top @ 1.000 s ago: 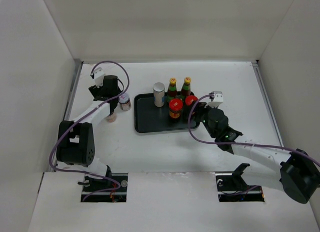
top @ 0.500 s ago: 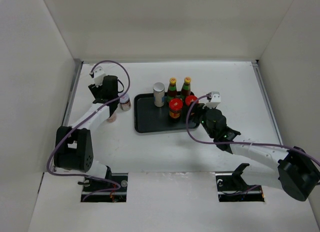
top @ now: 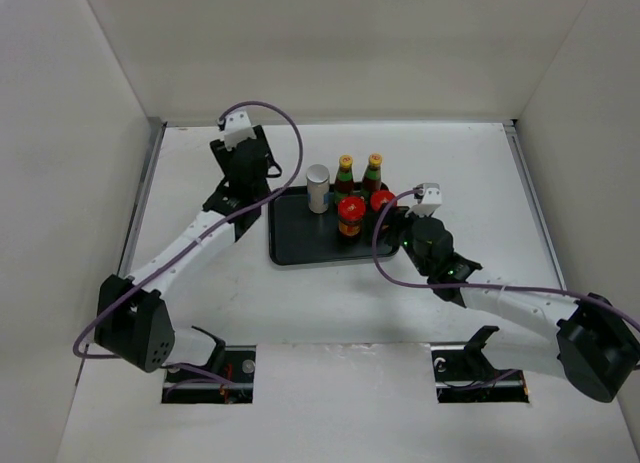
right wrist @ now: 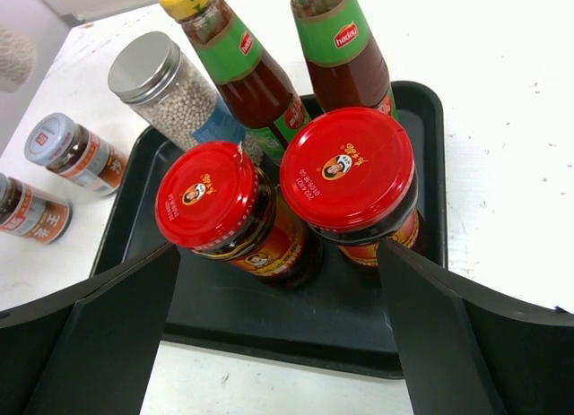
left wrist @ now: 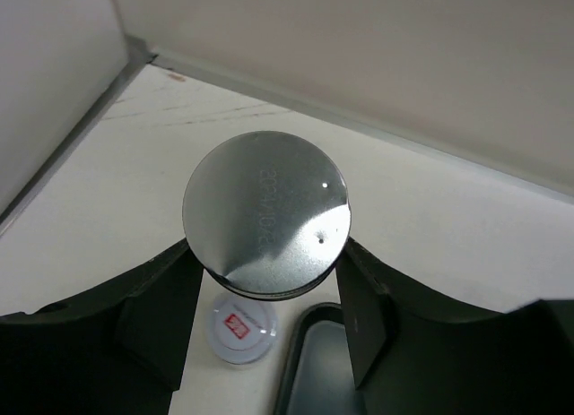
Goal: Organize the condiment bottles
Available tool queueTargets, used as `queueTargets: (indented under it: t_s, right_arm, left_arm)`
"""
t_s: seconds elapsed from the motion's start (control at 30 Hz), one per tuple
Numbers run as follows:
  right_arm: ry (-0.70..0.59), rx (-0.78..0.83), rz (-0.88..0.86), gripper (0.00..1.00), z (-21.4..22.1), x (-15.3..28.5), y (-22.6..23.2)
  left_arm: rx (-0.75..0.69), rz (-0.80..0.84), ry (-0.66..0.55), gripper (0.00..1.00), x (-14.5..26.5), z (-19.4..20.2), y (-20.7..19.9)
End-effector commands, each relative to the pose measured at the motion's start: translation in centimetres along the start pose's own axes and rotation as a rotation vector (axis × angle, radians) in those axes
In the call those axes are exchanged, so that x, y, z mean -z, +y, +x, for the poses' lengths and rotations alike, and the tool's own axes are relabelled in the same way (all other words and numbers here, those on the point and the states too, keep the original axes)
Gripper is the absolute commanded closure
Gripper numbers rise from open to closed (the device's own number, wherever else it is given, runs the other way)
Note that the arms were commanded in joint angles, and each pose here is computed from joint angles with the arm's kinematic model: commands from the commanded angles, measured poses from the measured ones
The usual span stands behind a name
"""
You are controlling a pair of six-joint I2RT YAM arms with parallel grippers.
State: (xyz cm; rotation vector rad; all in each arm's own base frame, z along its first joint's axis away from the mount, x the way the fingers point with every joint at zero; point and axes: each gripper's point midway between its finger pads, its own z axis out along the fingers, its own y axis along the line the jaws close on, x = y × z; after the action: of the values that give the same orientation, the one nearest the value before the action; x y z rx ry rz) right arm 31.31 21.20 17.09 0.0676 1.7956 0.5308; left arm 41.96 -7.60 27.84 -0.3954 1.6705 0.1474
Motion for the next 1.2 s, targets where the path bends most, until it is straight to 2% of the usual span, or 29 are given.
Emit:
queueTargets:
  t_s: [0.0,0.1,0.27,0.6,0.93,1.07,1.17]
  right_arm:
    - [-0.087,-0.034,-0.061,0.01,-3.1,0.3,2.0]
    - [-0.086,-0.041,-0.063,0.01,-3.2,0.4,2.0]
    - [-0.085,-0.041,-0.05,0.01,-3.0,0.2,1.6]
    - [-0.087,-0.031,-0.046,0.01,-3.2,0.2,1.5]
    - [-0.088,-0.027,-0.042,0.01,-3.1,0.1,1.5]
    - [-0.084,-0.014,-0.037,0.01,-3.1,0.0,1.4]
    - [-0.089,-0.018,-0.029,0.01,-3.1,0.0,1.3]
  left_arm:
    - [0.074,0.113,-0.086,0.53,1.7,-3.6,-4.7]
    - [0.065,0.181,-0.053,0.53,3.1,-1.5,-7.5]
    - [0.066,0.211,-0.007,0.53,3.3,1.9,-9.2]
    - [0.065,0.216,0.074,0.53,2.4,7.7,-9.6]
    - [0.073,0.236,0.12,0.51,1.9,11.8,-9.1]
    - [0.076,0.228,0.122,0.44,1.8,12.9,-8.4]
    - [0.065,0.241,0.116,0.32,2.1,12.9,-8.4]
